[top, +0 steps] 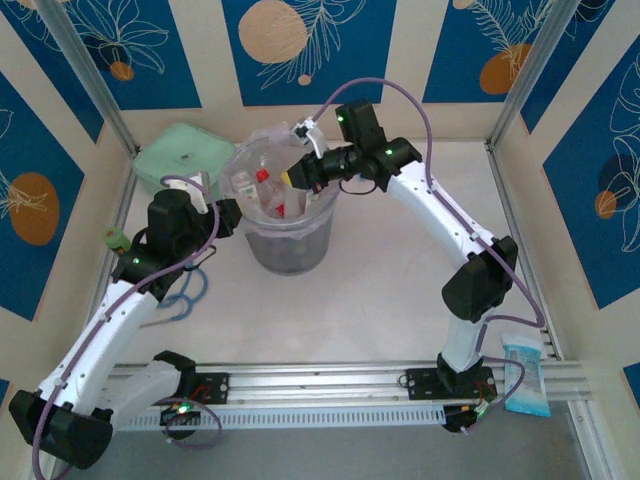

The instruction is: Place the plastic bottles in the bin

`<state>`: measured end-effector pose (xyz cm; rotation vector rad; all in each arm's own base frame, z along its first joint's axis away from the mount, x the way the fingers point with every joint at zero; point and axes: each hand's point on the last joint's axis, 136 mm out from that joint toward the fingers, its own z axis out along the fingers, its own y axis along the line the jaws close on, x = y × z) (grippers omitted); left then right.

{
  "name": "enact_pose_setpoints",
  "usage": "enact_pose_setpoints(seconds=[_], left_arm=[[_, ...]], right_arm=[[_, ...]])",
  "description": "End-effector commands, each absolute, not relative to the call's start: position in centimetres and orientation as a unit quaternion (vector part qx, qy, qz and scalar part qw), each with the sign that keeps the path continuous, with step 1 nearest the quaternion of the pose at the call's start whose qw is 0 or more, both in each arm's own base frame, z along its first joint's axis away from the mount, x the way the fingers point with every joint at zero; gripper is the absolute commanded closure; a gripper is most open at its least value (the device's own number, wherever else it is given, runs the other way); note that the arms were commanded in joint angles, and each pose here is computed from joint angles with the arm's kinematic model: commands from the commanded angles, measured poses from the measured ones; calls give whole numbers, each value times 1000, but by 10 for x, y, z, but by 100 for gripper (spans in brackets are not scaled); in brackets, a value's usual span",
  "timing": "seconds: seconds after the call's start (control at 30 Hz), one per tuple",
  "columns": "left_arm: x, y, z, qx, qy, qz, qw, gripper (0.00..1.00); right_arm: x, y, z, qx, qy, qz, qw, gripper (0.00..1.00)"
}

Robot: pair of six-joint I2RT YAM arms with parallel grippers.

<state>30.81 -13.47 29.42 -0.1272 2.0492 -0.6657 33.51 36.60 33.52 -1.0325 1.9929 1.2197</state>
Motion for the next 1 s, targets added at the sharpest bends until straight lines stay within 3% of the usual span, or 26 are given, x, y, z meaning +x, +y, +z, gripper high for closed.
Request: enact_pose_setpoints(seconds=[0.0,0.3,0.53,0.7,0.8,0.97], left_arm=[[303,-146,272,-39,853,-288,433,74],[301,-145,276,-35,852,-286,437,75],[303,-147,278,-33,851,-289,438,75],[303,-147,283,-28,849,-287,442,75],[302,-145,285,-26,849,-283,446,74],[303,-146,285,-21,849,-281,446,73]], right_arm=[[307,379,306,-380,757,493,196,91],[306,389,219,-334,820,451,109,92],[319,395,245,-325,815,462,130,90],[328,390,320,-336,794,459,216,74],[338,374,360,-320,789,444,279,60],[360,336,399,-267,788,432,348,42]])
